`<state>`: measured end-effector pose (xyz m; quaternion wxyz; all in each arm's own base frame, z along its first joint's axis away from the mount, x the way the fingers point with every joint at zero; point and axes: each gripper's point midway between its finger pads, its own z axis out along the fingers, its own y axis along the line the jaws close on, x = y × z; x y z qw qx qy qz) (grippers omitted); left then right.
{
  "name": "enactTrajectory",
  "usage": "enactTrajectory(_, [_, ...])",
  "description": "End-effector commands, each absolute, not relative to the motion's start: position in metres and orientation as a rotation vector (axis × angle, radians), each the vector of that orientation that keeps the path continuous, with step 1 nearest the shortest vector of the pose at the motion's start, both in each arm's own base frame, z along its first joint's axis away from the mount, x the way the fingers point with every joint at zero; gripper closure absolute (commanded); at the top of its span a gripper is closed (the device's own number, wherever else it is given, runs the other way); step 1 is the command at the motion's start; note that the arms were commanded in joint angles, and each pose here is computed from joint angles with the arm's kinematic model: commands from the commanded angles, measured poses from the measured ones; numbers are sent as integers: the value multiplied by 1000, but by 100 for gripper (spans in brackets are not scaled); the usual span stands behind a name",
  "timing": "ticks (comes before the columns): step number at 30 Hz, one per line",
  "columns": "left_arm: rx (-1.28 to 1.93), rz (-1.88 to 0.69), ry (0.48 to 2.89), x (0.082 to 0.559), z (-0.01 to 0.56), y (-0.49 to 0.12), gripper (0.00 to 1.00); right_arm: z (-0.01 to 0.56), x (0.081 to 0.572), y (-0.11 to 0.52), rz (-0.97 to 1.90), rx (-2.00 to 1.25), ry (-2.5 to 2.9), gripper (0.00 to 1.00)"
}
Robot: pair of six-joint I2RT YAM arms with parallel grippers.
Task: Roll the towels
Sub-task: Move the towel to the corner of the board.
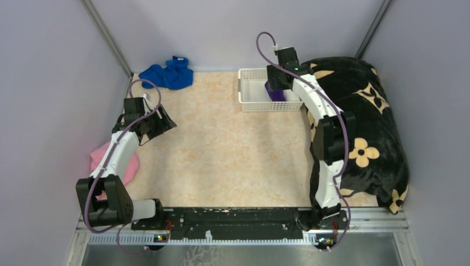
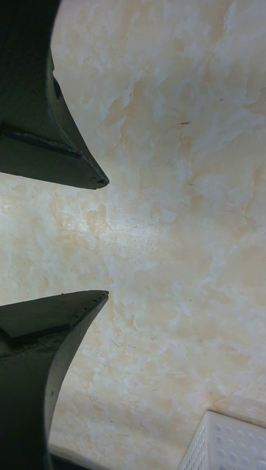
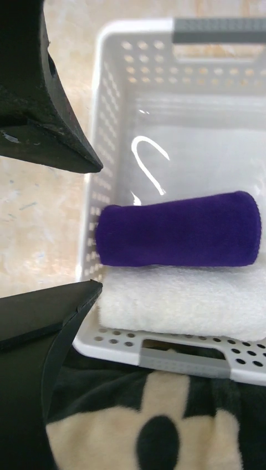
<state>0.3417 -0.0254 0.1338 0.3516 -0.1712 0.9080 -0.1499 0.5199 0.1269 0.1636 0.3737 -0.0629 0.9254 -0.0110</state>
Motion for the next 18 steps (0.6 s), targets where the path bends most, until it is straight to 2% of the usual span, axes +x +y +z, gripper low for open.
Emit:
enactTrajectory(1, [-396,-392,2316,348,142,-25,27,226,493,130,118,-141,2218,29])
enactTrajectory(4, [-407,-383,2300,358,149,-22,27,245,458,127,179,-134,2149,28])
enactTrajectory(7, [-449,-403,2268,379,161,-22,26,264,420,117,213,-110,2053,21])
enactTrajectory(14, [-568,-423,2217,460,162,-13,26,285,342,88,237,-54,1842,5])
enactTrajectory(18, [-612,-439,2174,514,149,-9,26,283,309,84,296,-28,1759,3])
